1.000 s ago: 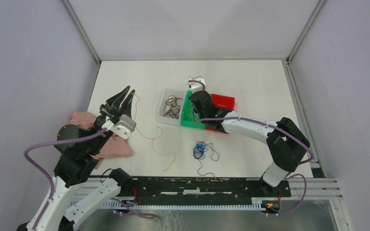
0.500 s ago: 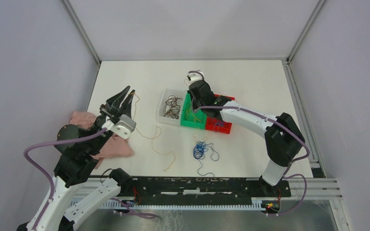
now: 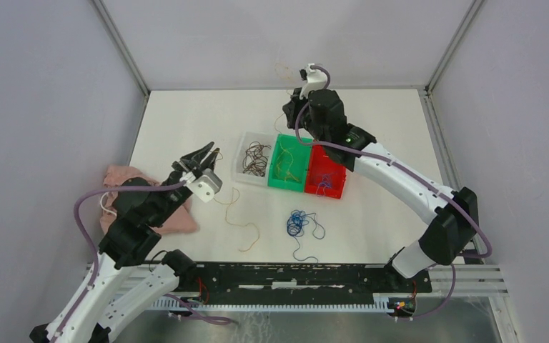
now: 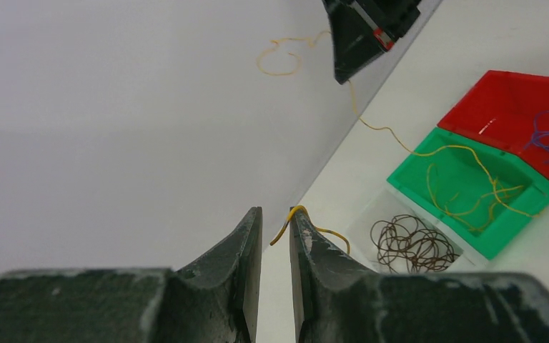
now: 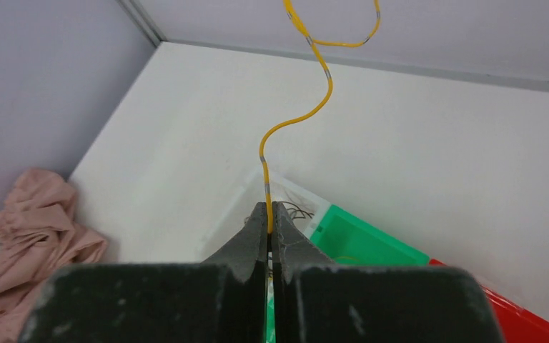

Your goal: Untangle the cables

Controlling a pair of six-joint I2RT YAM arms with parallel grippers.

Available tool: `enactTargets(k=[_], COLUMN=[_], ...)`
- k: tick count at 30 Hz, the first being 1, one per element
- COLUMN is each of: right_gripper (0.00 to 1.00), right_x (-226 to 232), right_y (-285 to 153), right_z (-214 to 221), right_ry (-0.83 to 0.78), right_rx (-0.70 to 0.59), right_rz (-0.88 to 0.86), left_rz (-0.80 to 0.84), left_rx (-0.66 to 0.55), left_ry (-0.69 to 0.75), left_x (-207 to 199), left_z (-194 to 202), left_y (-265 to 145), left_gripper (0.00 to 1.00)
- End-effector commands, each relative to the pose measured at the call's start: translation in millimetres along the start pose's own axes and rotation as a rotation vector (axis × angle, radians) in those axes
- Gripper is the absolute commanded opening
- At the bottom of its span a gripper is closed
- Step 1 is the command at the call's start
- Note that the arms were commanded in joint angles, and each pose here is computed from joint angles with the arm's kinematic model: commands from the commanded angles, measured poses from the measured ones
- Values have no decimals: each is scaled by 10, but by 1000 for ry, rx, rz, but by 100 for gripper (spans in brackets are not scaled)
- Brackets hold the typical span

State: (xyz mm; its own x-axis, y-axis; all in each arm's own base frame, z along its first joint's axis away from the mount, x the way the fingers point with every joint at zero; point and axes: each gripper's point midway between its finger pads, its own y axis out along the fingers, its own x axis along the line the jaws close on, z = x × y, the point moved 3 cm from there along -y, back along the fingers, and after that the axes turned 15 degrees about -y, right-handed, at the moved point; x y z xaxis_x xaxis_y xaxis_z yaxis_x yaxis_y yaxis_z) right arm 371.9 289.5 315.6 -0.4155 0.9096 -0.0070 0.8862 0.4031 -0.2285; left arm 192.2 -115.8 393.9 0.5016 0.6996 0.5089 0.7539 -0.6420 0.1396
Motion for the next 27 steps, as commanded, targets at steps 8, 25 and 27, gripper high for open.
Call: enactTargets(k=[8,25,27], right_gripper=[1,1,1], right_x=[55,-158,-173], right_y=[-233,15,27], right_z=[-429,-673,-639], right_ry=[9,8,7], right_rx=[-267,-275,-266], right_rz=[-86,-36,-43], left_rz=[38,306,356], left_rx=[6,354,403], left_ry=[-159,40,67], left_x=[-123,-840,-929], left_z=[71,1277,1419], left_y=[271,-179,-256], left_gripper=[28,40,50])
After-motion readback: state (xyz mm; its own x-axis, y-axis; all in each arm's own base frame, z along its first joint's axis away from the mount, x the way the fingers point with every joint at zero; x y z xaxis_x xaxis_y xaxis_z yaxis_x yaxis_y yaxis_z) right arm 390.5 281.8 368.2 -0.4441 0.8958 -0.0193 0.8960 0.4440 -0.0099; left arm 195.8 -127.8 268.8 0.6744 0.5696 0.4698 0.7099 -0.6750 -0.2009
